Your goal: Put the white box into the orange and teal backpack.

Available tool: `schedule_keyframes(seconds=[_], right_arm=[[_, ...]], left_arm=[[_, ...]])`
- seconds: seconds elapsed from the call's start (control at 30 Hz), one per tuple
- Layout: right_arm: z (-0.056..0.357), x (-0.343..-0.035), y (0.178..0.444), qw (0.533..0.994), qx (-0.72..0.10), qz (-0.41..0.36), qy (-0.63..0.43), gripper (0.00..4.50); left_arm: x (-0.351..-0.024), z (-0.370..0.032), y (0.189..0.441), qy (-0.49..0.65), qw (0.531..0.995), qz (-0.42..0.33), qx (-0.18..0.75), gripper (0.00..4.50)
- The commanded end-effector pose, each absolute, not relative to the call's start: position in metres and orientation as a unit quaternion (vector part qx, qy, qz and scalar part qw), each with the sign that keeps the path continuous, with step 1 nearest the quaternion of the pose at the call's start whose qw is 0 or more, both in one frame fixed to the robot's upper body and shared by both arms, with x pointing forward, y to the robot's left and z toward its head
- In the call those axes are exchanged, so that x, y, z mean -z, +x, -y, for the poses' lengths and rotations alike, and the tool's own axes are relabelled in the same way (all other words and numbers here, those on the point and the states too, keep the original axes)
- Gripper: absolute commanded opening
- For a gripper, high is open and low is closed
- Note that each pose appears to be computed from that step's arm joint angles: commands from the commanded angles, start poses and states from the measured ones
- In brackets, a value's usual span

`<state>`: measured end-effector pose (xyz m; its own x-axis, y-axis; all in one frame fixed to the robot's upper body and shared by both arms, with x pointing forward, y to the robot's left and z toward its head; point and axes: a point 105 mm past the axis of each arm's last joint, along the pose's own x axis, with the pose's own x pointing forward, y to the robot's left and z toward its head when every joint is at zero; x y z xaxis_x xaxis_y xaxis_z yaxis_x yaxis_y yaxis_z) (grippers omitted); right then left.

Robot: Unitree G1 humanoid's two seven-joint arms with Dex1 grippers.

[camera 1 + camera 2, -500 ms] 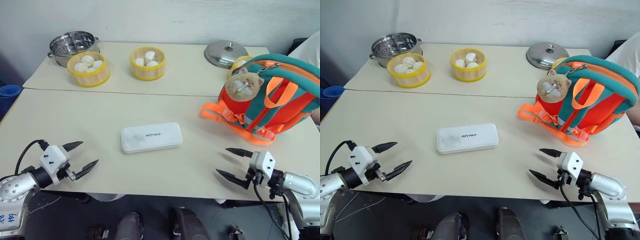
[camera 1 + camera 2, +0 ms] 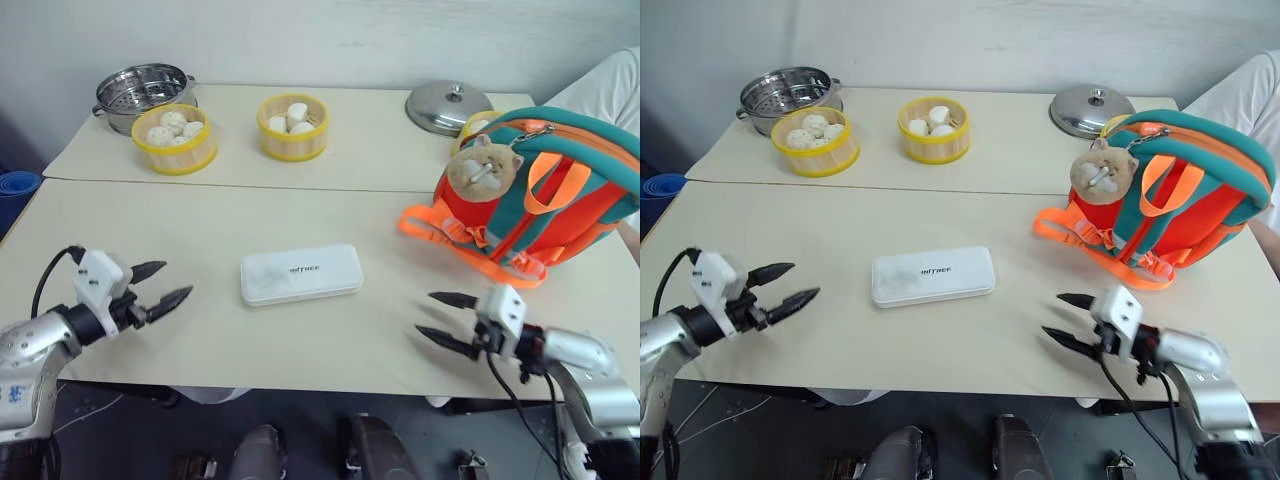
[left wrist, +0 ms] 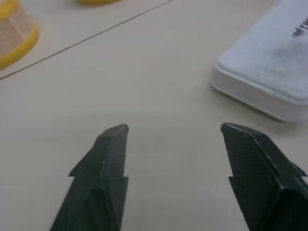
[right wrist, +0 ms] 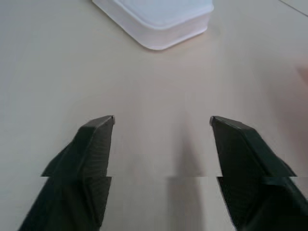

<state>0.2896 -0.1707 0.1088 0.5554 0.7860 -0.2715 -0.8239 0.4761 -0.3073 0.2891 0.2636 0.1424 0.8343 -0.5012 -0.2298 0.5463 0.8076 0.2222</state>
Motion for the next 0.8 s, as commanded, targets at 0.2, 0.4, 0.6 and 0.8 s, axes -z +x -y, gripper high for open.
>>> schedule_keyframes(seconds=[0.2,0.4,0.6,0.8], right_arm=[[0.134,-0.113,0.337,0.873,-0.428,-0.022,-0.235,0.04],[0.113,-0.123,0.353,0.877,-0.422,0.01,-0.231,0.0],[0.096,-0.125,0.341,0.864,-0.454,0.021,-0.217,0.0],[0.101,-0.132,0.318,0.852,-0.472,0.017,-0.226,0.0]], left_arm=[[-0.118,-0.224,0.3,0.12,0.938,-0.113,0.304,0.42],[-0.122,-0.213,0.317,0.093,0.943,-0.1,0.304,0.02],[-0.117,-0.193,0.317,0.086,0.931,-0.097,0.342,0.02],[-0.116,-0.183,0.311,0.074,0.92,-0.101,0.371,0.02]])
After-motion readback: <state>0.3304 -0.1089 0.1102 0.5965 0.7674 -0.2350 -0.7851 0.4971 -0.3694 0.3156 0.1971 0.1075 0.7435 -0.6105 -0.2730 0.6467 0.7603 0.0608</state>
